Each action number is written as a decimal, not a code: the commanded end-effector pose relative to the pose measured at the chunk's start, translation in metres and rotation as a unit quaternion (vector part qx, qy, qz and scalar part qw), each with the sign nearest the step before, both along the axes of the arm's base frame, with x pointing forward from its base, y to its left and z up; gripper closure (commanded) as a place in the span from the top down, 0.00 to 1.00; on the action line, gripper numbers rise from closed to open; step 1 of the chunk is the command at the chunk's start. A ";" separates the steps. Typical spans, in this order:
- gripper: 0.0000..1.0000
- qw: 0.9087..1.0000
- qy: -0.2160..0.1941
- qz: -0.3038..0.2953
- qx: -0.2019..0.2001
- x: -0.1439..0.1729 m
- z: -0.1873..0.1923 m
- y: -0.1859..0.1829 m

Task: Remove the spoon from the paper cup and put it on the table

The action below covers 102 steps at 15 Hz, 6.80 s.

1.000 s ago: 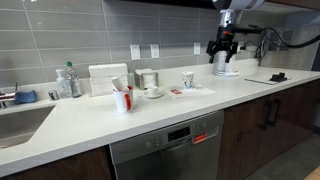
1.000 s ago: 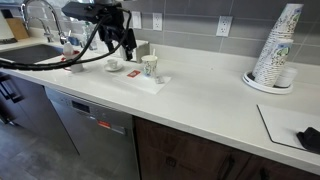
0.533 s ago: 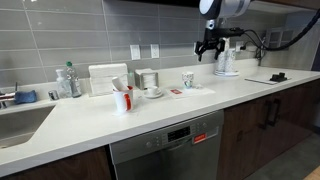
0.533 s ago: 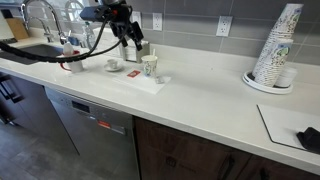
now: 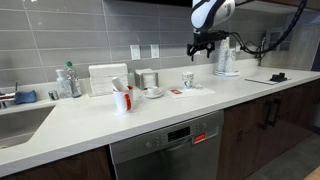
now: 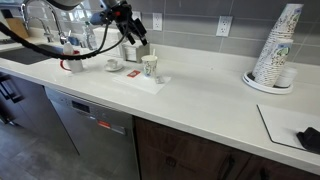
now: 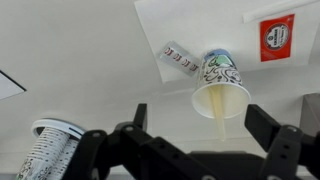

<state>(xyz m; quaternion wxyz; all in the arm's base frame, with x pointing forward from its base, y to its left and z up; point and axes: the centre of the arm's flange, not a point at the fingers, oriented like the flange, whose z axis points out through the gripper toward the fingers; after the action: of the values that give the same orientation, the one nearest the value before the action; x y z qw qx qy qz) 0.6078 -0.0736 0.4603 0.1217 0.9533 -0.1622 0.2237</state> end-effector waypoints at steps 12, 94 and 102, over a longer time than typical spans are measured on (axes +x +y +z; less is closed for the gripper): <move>1.00 1.000 0.001 -0.005 -0.010 0.021 -0.007 0.024; 0.01 0.947 -0.115 -0.124 -0.274 0.088 0.013 0.164; 0.03 0.946 -0.122 -0.117 -0.278 0.101 0.009 0.175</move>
<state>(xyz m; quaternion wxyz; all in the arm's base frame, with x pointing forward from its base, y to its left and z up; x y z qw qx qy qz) 0.7083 0.1012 0.4695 0.3860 0.8216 -0.2174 0.3587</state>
